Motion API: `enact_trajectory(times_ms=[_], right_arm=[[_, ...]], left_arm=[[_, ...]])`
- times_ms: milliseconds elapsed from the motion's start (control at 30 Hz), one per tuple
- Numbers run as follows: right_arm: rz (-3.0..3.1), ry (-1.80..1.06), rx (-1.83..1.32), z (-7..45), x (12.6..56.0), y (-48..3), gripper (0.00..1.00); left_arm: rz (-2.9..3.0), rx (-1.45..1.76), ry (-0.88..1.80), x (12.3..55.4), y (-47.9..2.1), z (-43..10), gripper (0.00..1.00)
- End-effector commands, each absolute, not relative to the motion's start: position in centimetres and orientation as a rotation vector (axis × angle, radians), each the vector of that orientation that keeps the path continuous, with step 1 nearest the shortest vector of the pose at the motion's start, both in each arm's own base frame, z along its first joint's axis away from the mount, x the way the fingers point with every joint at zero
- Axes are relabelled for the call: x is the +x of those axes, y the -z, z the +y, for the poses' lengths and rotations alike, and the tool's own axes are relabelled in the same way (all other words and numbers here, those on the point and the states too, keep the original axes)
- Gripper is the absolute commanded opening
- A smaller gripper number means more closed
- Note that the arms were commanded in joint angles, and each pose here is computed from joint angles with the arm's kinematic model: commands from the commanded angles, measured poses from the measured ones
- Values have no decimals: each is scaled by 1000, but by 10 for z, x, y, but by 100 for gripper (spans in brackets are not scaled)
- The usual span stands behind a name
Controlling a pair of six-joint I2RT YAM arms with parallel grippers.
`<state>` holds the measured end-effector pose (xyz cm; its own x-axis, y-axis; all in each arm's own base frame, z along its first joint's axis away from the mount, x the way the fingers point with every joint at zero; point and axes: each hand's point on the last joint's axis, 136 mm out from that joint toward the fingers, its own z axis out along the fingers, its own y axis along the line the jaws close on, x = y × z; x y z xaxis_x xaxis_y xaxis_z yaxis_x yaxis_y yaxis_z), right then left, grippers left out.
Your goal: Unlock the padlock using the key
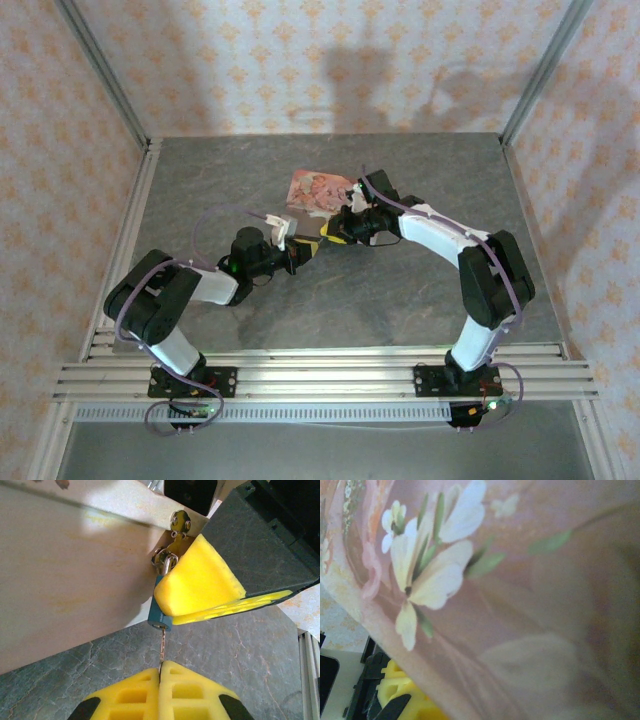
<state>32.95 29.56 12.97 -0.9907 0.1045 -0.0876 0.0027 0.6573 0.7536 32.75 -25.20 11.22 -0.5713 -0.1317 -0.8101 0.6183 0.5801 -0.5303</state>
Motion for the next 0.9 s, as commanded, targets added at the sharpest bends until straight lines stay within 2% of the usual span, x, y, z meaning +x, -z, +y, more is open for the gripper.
enact_trajectory(times_ms=[0, 633, 767, 867], right_arm=[[2702, -1341, 61, 304, 331, -146, 0], [2700, -1349, 57, 303, 330, -147, 0], [2727, -1194, 79, 292, 331, -139, 0], [2751, -923, 75, 282, 328, -128, 1]], left_arm=[[1867, 410, 1048, 327, -128, -252, 0], [1869, 355, 1039, 337, -126, -251, 0], [1902, 355, 1005, 332, -117, -244, 0], [1963, 358, 962, 325, -103, -237, 0]])
